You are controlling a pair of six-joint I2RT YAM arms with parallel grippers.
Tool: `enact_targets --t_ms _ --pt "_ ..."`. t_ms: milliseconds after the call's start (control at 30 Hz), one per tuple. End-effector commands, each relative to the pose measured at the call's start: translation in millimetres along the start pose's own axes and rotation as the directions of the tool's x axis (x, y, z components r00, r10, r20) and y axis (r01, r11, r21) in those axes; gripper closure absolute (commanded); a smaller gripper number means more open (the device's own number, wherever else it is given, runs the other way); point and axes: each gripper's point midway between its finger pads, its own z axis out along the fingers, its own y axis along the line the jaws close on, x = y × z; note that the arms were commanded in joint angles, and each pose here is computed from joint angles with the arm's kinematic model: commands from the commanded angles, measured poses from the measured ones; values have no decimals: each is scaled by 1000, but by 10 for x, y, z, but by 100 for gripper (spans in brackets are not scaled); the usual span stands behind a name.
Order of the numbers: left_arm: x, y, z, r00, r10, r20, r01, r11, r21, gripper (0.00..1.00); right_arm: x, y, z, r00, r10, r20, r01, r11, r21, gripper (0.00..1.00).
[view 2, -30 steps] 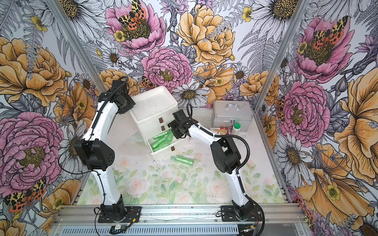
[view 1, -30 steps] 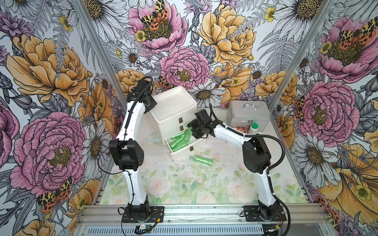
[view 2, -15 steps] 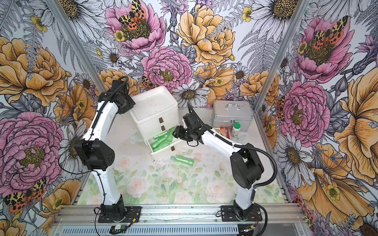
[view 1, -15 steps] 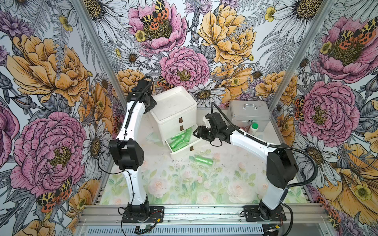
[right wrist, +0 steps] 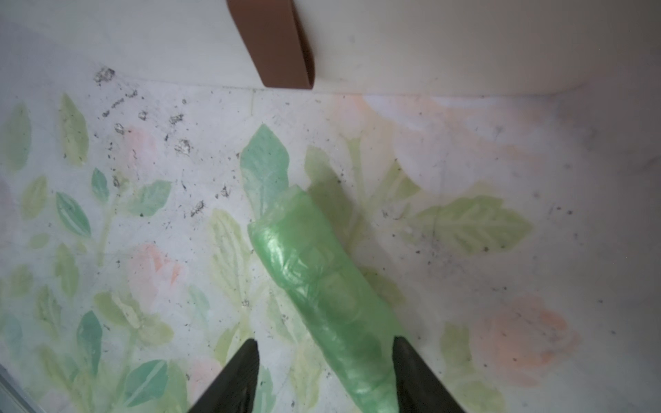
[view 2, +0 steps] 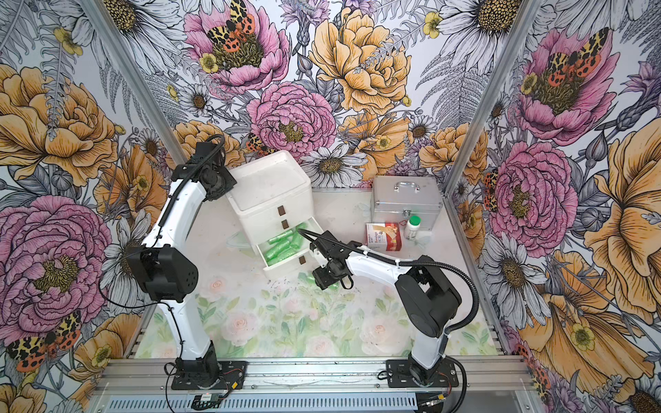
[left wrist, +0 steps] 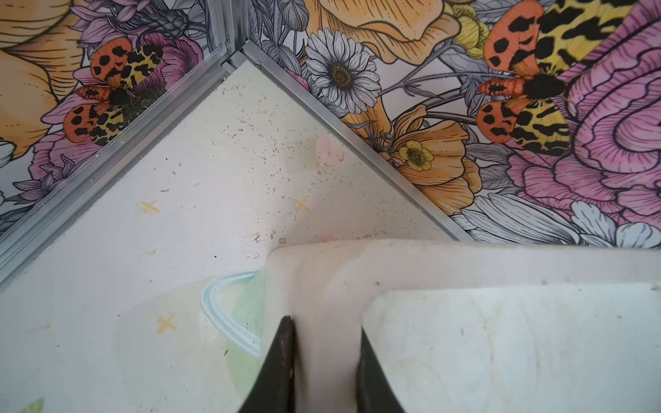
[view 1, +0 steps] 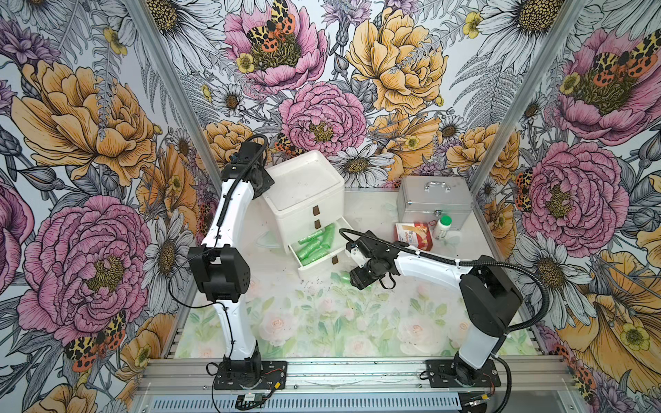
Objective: Sort the rolls of trash bags by color and place them into the drawer
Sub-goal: Pick up the roll of trash bags from the center of the board.
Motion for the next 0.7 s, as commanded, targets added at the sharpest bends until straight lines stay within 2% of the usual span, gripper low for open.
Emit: enact_targets --t_ms 0,133,400,667 --pt "1313 -298 354 872 -114 -477 142 990 23 100 -114 -113 -44 996 -91 21 89 991 97 39" --pt "1319 -293 337 872 -117 -474 144 989 20 100 -163 -150 -3 993 -117 15 114 985 126 39" --pt "1318 -258 302 876 -125 -465 145 989 8 100 -186 34 90 987 -160 3 160 986 45 40" --pt "1326 -276 317 877 -123 -464 143 990 7 100 -4 172 297 984 -168 -61 166 985 -40 43"
